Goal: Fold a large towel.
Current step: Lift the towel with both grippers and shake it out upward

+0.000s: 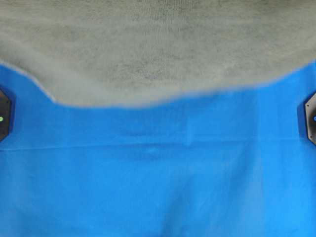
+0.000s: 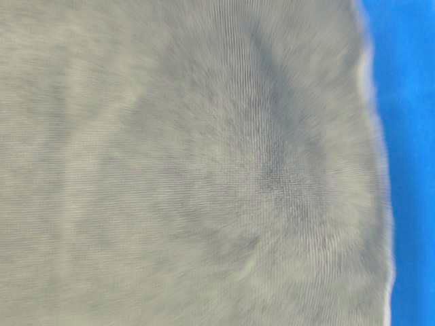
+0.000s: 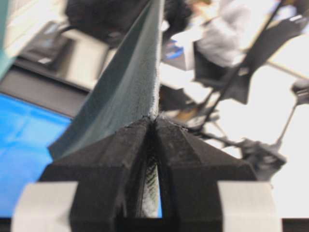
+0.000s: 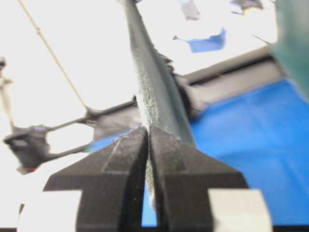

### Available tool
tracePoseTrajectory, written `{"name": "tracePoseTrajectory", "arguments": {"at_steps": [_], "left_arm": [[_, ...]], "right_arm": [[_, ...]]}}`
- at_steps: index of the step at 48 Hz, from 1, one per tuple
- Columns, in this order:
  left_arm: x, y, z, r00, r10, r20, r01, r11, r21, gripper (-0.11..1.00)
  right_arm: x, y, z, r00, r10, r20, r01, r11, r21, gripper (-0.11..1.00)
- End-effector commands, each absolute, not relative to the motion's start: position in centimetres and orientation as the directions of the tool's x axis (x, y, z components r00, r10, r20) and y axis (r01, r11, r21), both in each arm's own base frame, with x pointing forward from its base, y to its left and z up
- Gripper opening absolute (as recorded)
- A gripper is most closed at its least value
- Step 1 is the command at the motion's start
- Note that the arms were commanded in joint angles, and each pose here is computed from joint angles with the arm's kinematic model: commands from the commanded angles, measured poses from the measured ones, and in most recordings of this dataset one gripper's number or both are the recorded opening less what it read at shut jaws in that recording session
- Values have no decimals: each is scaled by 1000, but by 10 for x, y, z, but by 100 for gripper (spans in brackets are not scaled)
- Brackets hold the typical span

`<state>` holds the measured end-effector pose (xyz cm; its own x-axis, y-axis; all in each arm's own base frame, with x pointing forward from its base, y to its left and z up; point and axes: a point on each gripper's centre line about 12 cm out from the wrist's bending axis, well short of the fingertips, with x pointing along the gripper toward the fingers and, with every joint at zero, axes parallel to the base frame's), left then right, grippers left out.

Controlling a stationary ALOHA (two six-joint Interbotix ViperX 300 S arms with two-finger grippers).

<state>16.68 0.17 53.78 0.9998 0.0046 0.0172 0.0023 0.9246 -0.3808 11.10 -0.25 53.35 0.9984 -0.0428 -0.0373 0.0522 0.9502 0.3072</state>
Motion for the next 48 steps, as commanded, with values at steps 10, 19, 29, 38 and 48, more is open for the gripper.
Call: {"name": "tracePoseTrajectory", "arguments": {"at_steps": [10, 19, 29, 38, 48], "left_arm": [[166, -14, 548, 995, -88, 40, 97, 916, -388, 4], [175, -3, 527, 999, -20, -41, 3, 923, -384, 4], [184, 59, 456, 927, 288, -241, -372, 792, -485, 4], [178, 113, 385, 774, 485, -408, -633, 612, -474, 4], [177, 152, 338, 681, 576, -452, -732, 558, -392, 4]], "right_arm": [[111, 13, 543, 995, 90, 35, -97, 935, 342, 2], [131, 1, 521, 997, 53, -48, -34, 940, 338, 2], [158, -46, 467, 960, -177, -218, 248, 899, 362, 2], [152, -108, 410, 792, -458, -405, 593, 736, 326, 2], [142, -162, 354, 589, -570, -573, 783, 578, 229, 2]]}}
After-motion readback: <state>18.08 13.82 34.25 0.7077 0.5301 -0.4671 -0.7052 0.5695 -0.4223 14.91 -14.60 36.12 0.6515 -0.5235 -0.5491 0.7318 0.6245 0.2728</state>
